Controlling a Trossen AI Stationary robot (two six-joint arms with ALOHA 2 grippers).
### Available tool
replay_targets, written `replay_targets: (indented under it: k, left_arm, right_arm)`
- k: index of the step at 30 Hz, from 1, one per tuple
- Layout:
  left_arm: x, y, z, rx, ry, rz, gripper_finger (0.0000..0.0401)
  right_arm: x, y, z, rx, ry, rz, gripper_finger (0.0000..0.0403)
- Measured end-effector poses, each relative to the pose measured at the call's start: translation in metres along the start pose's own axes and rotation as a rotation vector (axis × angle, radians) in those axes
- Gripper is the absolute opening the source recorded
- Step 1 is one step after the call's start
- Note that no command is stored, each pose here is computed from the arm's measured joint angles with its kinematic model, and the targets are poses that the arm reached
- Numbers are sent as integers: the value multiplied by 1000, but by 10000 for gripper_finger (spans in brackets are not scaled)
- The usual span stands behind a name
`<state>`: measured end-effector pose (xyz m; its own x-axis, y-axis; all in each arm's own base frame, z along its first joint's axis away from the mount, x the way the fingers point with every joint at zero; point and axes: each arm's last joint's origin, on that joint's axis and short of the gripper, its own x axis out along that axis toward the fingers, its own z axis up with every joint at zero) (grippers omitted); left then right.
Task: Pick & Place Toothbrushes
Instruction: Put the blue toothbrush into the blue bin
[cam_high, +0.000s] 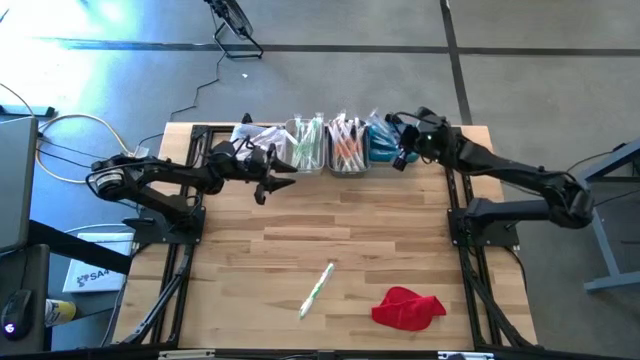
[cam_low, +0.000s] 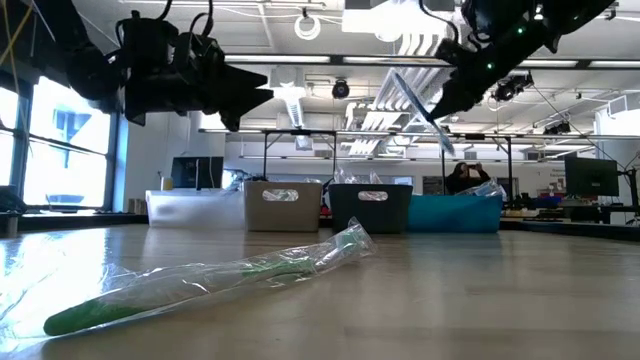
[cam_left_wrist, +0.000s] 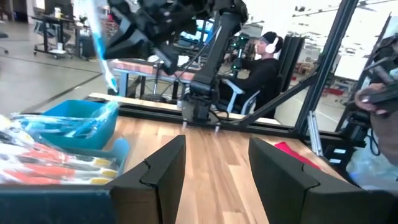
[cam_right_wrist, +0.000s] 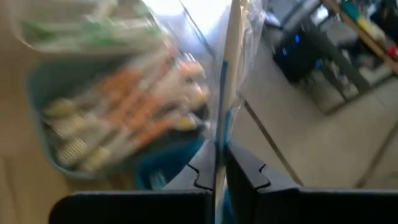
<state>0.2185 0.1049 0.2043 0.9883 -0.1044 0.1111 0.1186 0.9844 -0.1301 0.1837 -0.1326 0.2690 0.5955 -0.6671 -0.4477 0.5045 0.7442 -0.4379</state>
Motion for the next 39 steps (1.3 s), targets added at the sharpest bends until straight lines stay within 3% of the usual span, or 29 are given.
replay_targets:
  k: [8,21,39]
  left_arm:
    - [3,-6,0,1,-8,-29,173]
    - [4,-8,0,2,-10,-37,173]
    - [4,-8,-1,-3,-8,-36,173]
  right_arm:
    - [30,-9,-23,-40,174,-15,9]
    - [84,-9,-56,-341,372,-30,9]
    - [91,-7,-69,-574,507,-12,9]
